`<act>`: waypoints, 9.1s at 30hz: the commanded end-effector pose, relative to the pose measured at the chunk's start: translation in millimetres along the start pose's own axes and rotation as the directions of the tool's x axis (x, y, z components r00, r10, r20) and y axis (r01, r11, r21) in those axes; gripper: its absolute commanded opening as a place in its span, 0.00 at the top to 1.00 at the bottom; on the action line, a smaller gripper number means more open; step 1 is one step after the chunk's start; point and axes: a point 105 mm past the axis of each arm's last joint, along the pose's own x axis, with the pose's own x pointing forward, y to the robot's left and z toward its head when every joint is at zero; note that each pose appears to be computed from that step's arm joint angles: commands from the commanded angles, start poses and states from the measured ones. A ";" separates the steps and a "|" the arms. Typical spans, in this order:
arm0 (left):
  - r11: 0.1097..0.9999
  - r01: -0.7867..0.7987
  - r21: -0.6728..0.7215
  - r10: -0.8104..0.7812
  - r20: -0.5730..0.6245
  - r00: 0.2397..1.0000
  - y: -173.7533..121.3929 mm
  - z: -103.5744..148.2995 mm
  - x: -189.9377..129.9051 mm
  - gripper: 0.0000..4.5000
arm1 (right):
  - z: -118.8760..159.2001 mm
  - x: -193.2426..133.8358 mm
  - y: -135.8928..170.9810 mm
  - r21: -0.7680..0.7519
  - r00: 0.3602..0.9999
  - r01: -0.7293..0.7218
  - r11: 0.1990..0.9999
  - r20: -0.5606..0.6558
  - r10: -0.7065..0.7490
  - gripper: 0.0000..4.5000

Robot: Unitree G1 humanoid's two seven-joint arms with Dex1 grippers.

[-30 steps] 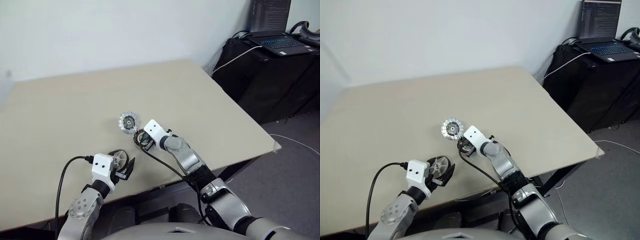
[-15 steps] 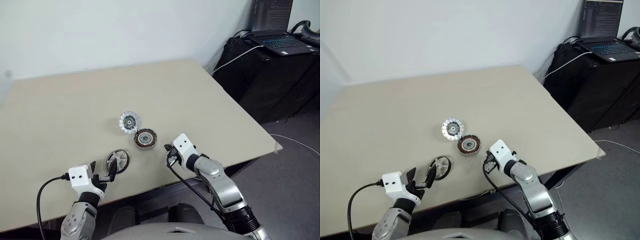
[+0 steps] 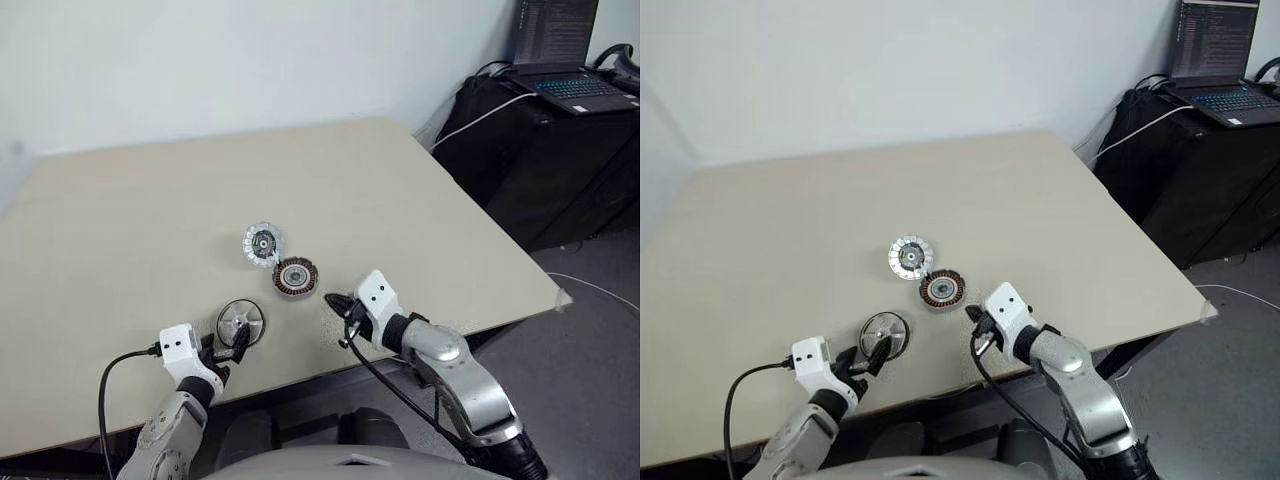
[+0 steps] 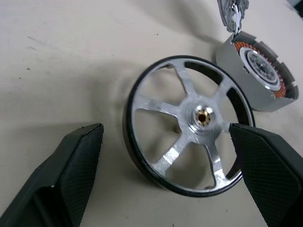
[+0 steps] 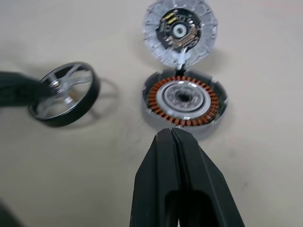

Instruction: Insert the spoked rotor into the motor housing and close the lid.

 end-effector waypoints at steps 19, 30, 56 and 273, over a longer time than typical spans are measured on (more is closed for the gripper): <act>0.938 0.129 -0.323 -0.126 0.029 0.992 -19.4 5.0 5.8 0.00 | 10.4 -13.0 10.6 0.003 0.998 -0.059 0.998 0.021 0.059 0.99; 0.935 0.087 -0.344 -0.081 0.034 0.996 -10.5 5.2 8.1 0.72 | 7.4 -17.4 14.5 0.002 0.996 -0.094 0.996 0.001 0.094 1.00; 0.618 0.539 -0.573 -0.444 0.311 0.840 -108.2 47.6 54.7 0.83 | -0.6 -18.5 10.4 0.002 0.997 -0.067 0.998 -0.028 0.067 1.00; 0.839 0.283 0.464 -0.418 0.219 0.881 -77.8 3.9 26.9 1.00 | 4.5 -2.3 -1.3 -0.260 0.810 -0.512 0.818 -0.464 0.360 0.98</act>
